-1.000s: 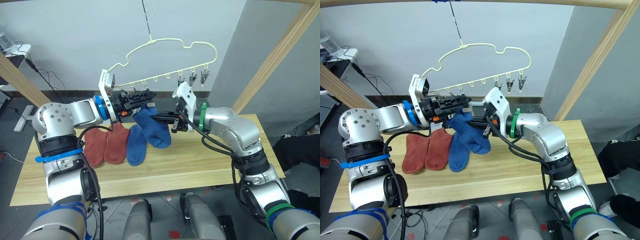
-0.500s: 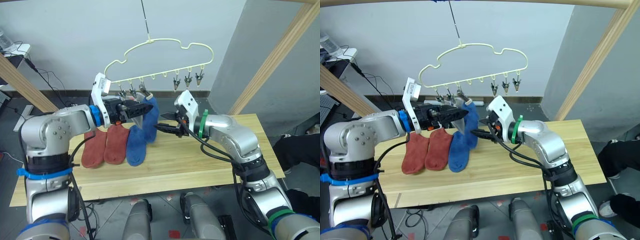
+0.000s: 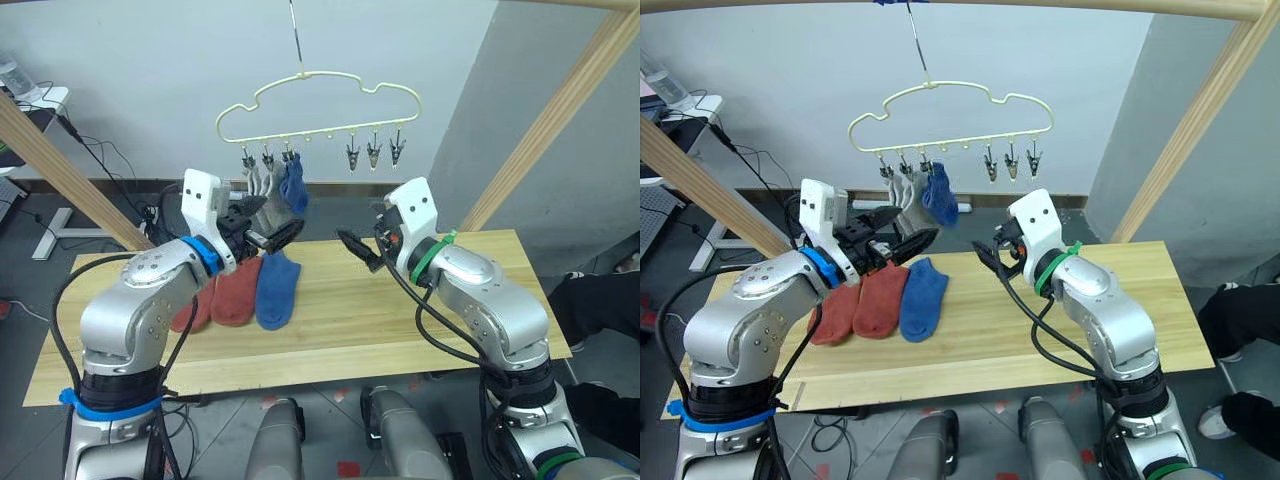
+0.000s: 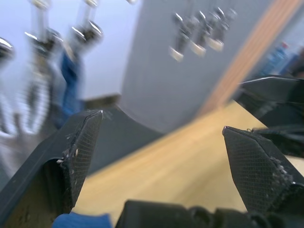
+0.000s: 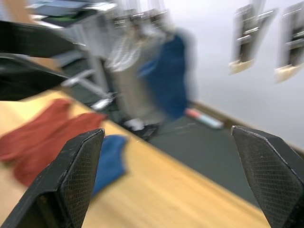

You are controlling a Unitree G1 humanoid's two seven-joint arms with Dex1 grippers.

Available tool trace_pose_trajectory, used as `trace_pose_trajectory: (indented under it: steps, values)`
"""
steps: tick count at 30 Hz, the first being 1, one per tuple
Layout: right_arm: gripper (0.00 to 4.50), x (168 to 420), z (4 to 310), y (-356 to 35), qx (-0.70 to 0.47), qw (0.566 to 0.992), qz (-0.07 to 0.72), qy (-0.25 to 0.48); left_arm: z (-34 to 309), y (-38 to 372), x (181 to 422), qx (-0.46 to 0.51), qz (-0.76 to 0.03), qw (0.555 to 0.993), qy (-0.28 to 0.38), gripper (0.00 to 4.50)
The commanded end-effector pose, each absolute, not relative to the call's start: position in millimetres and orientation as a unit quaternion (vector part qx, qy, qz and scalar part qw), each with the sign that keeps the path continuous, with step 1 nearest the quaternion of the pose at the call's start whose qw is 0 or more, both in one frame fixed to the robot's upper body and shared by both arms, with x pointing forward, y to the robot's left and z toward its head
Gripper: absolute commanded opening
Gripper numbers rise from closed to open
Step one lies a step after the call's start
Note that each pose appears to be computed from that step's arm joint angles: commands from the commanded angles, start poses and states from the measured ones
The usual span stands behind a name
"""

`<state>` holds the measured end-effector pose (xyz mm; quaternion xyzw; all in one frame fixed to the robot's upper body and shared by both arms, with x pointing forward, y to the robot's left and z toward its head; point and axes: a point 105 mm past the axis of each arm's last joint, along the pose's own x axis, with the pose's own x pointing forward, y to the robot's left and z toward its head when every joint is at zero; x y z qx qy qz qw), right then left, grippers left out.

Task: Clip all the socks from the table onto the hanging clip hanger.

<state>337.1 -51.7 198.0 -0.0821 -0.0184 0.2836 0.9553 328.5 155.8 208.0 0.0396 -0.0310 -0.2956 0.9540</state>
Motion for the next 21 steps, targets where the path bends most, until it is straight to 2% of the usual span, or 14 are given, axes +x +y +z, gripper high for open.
trace_pose_trajectory:
  steps: [1,3,5,7,10,13,17,20,21]
  values:
    - [4.48,336,216,-54,-0.081,0.964,0.245,-0.069,233,163,319,0.044,-0.277,0.955,-0.095,4.5]
    - [4.31,340,222,-51,-0.063,0.967,0.232,-0.082,237,159,307,0.047,-0.296,0.949,-0.102,4.5]
    - [3.91,343,226,-46,-0.055,0.968,0.226,-0.093,241,158,293,0.041,-0.314,0.943,-0.107,4.5]
    - [3.3,345,228,-39,-0.062,0.967,0.225,-0.103,242,158,279,0.041,-0.331,0.936,-0.112,4.5]
    - [3.3,349,230,-32,-0.062,0.967,0.221,-0.113,232,155,257,0.054,-0.366,0.924,-0.093,4.5]
    - [3.3,351,228,-25,-0.057,0.966,0.225,-0.115,223,153,248,0.08,-0.386,0.917,-0.069,4.5]
    - [3.3,354,226,-29,-0.059,0.967,0.221,-0.115,219,158,260,0.097,-0.335,0.936,-0.049,4.5]
    - [3.3,355,225,-30,-0.06,0.966,0.224,-0.114,234,160,264,0.047,-0.292,0.95,-0.097,4.5]
    - [3.3,355,225,-29,-0.06,0.966,0.224,-0.115,237,159,260,0.012,-0.305,0.946,-0.104,4.5]
